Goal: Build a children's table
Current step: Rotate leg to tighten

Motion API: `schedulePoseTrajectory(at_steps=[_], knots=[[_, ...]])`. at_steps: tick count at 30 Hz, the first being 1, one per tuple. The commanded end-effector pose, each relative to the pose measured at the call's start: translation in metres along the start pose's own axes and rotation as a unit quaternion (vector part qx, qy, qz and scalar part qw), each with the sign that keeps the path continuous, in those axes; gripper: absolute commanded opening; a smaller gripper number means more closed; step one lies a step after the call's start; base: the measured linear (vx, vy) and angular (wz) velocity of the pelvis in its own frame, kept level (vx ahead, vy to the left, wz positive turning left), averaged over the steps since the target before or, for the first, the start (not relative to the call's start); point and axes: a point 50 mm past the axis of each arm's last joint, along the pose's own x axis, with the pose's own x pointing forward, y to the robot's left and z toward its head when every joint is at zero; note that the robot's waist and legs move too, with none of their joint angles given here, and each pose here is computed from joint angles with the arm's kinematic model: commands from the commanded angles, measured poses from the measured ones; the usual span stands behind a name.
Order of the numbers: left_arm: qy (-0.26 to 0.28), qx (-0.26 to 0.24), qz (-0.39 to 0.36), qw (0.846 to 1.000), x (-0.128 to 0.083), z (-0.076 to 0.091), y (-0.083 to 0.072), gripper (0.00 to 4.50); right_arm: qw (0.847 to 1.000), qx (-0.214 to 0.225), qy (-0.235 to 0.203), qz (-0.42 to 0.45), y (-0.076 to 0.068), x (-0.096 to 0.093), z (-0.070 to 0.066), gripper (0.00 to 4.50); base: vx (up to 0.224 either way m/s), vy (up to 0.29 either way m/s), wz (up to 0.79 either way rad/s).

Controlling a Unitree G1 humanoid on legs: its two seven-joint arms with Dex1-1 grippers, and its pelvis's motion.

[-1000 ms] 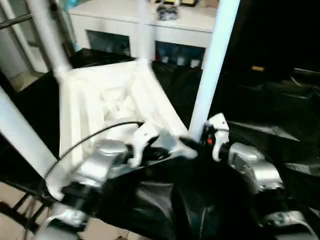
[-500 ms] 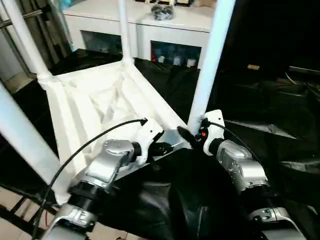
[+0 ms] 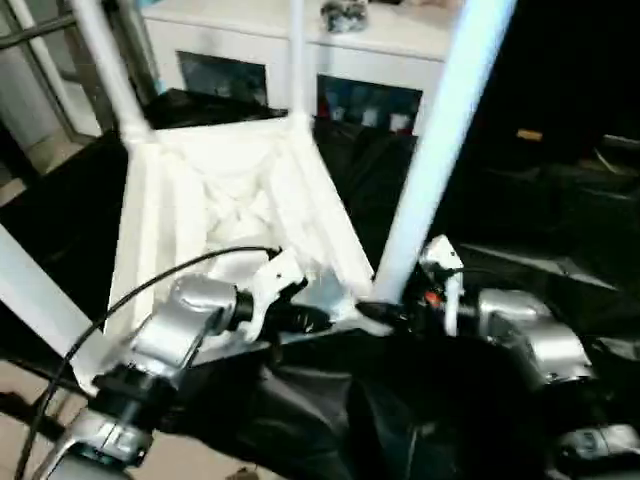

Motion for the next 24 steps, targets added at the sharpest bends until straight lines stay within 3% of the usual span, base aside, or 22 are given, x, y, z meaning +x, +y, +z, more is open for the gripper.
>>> schedulePoseTrajectory(at_steps=[1,6,15,20,24], knots=[[-0.018,0.018,-0.035,0.999,0.007,0.011,-0.008,0.00,0.998,0.012,0.019,0.050,0.010,0.005,-0.008,3.55,0.000,0.000,0.00],[-0.015,0.017,-0.049,0.999,0.004,0.009,-0.010,0.00,0.997,0.009,0.042,0.064,0.012,0.000,-0.012,3.17,0.000,0.000,0.00],[-0.024,0.013,-0.022,0.999,0.007,0.011,-0.007,0.00,0.998,0.015,0.029,0.049,0.016,0.009,-0.015,2.70,0.000,0.000,0.00],[-0.045,-0.009,0.069,0.997,0.021,0.020,0.005,0.00,0.992,0.050,0.014,-0.116,-0.001,0.028,-0.027,2.63,0.000,0.000,0.00],[-0.058,-0.024,0.115,0.991,0.034,0.027,0.009,0.00,0.984,0.088,-0.003,-0.157,0.001,0.043,-0.031,2.58,-0.025,0.001,-0.04]])
